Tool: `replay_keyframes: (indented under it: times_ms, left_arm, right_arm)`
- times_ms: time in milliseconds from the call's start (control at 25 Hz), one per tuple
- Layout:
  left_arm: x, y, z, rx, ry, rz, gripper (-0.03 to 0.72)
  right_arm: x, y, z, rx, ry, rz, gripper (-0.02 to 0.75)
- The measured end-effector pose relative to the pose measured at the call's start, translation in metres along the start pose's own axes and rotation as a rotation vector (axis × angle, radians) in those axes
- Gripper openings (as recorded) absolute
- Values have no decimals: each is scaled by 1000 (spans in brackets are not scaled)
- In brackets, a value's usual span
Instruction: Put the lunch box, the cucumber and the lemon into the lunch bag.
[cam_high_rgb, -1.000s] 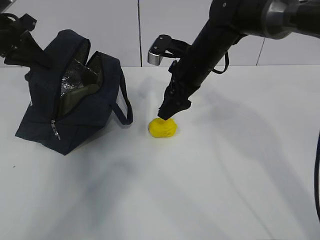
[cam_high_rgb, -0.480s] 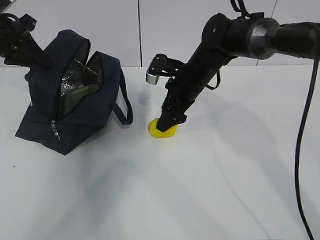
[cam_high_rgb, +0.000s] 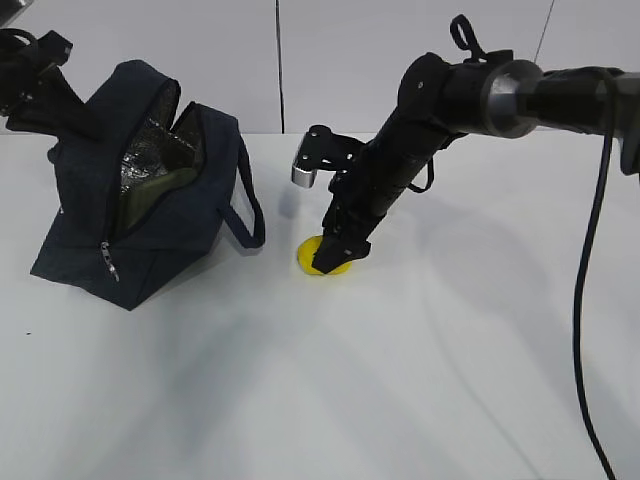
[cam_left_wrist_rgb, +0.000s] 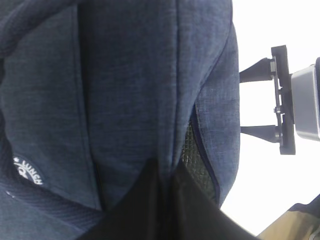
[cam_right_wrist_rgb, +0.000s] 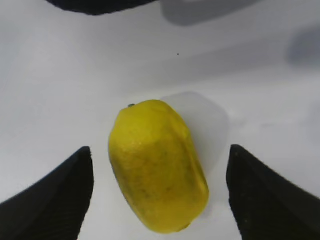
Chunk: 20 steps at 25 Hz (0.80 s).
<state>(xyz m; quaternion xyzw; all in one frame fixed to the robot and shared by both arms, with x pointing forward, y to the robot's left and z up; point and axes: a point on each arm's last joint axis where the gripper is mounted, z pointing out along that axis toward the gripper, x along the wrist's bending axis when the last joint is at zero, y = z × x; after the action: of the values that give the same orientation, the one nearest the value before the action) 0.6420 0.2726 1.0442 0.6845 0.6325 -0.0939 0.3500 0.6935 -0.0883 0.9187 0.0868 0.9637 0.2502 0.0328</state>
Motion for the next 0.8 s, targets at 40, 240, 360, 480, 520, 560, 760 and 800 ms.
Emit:
replay_keyframes:
  times_ms: [40,240,360,480,520,560,760,800]
  left_arm:
    - [0,0,0,1,3,1,3]
    - [0,0,0,3,3,3,3]
    - [0,0,0,3,3,3,3]
    - [0,0,0,3,3,3,3]
    - [0,0,0,3,3,3,3]
    - [0,0,0,3,3,3,3]
    - [0,0,0,4,5,6,3]
    - [0,0,0,4,5,6,3]
  right_arm:
    - [0,0,0,-1,-2,-2,615]
    - [0,0,2,-3,4,2,615]
    - [0,-1,3,-4,8,6,614]
    - [0,-3,7,-3,16,13,612]
    - [0,-3,7,-3,16,13,611]
    - [0,-3,8,-2,17,13,610]
    - [0,-4,9,-3,17,15,604]
    - [0,-4,9,-3,18,16,603]
